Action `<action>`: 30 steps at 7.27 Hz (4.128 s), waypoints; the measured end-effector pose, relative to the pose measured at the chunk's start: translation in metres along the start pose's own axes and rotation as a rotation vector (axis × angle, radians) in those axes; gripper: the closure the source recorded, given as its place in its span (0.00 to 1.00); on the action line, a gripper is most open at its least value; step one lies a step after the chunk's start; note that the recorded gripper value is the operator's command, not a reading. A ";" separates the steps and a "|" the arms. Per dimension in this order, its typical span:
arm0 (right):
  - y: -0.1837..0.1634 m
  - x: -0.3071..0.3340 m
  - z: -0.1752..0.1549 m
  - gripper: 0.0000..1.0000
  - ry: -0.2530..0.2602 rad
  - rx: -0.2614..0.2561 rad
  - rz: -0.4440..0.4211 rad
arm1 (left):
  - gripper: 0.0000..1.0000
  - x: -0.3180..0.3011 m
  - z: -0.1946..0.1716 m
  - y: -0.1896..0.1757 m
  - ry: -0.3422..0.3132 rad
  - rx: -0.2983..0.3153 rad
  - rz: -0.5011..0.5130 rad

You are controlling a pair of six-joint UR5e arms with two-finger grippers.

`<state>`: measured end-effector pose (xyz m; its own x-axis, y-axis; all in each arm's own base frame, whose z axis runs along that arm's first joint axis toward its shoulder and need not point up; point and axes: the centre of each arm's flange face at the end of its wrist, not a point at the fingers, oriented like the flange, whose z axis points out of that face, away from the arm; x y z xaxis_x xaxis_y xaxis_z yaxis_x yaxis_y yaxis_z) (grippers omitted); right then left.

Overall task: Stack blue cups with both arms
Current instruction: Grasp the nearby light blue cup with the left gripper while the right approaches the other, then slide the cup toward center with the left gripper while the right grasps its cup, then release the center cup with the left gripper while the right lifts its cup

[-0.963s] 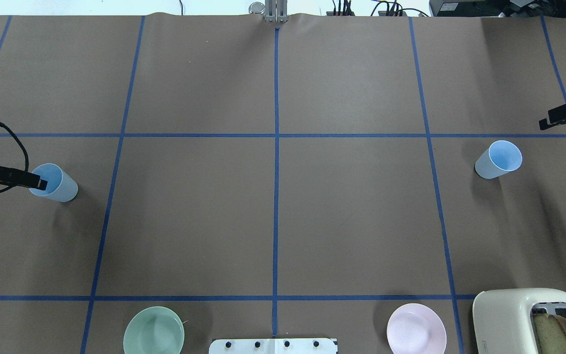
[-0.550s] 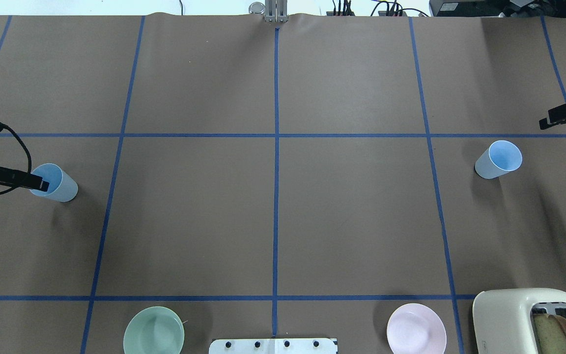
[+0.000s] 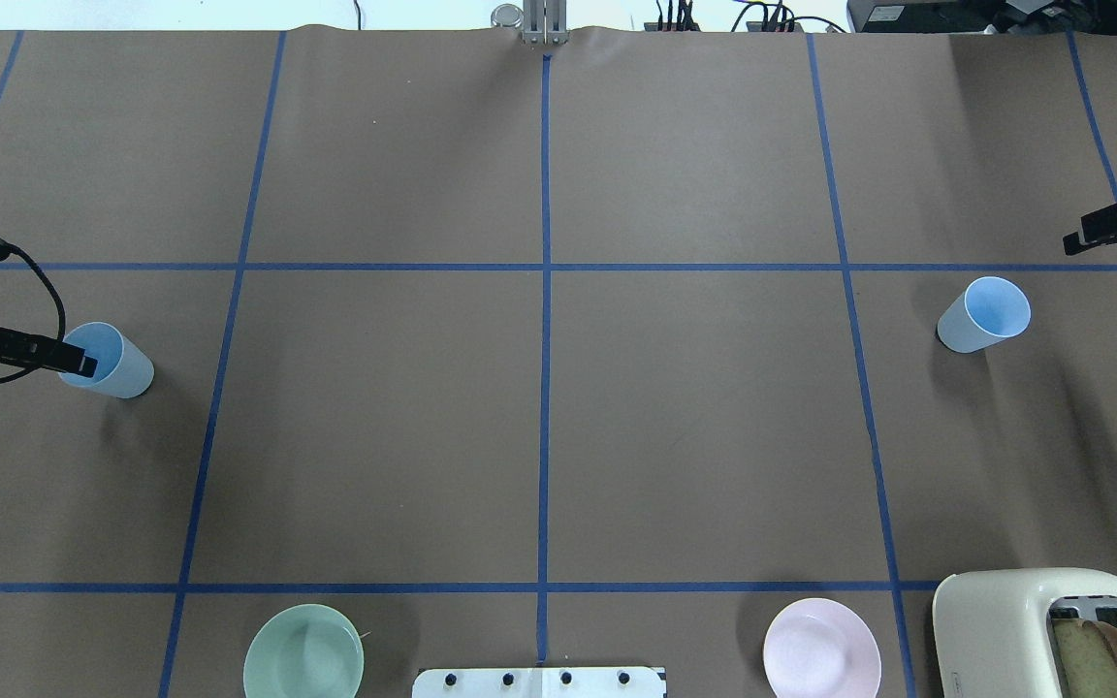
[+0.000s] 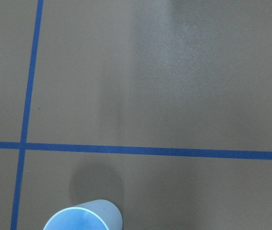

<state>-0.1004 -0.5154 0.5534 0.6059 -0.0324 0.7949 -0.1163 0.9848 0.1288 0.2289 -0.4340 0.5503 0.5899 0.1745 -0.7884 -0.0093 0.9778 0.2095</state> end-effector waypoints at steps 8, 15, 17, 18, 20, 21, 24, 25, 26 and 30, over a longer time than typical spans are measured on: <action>0.002 -0.008 0.014 0.00 0.008 -0.019 0.000 | 1.00 0.081 -0.019 -0.055 0.093 -0.053 -0.012; 0.007 -0.033 0.048 0.00 0.021 -0.058 0.008 | 1.00 0.326 -0.023 -0.098 0.156 -0.048 -0.250; 0.011 -0.032 0.054 0.00 0.026 -0.069 0.007 | 1.00 0.380 -0.014 -0.087 0.143 -0.042 -0.276; 0.013 -0.033 0.056 0.00 0.027 -0.075 0.005 | 1.00 0.402 -0.010 -0.080 0.139 -0.042 -0.286; 0.018 -0.036 0.062 0.00 0.027 -0.088 -0.002 | 1.00 0.434 -0.005 -0.070 0.132 -0.042 -0.295; 0.020 -0.037 0.066 0.00 0.030 -0.092 -0.006 | 1.00 0.441 -0.003 -0.068 0.131 -0.044 -0.299; 0.024 -0.041 0.075 0.64 0.049 -0.096 -0.021 | 1.00 0.451 0.003 -0.062 0.123 -0.032 -0.296; 0.025 -0.042 0.077 1.00 0.052 -0.097 -0.023 | 1.00 0.455 0.006 -0.060 0.121 -0.027 -0.292; 0.026 -0.043 0.078 1.00 0.053 -0.099 -0.025 | 1.00 0.457 0.007 -0.059 0.120 -0.025 -0.291; 0.026 -0.053 0.072 1.00 0.038 -0.092 -0.031 | 1.00 0.462 0.011 -0.058 0.114 -0.017 -0.292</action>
<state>-0.1925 -0.5004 0.5574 0.6378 -0.0580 0.7680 -0.0255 0.9950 0.0964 0.5111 -0.4110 0.1801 0.4748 -0.1035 -0.8740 0.1331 0.9901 -0.0449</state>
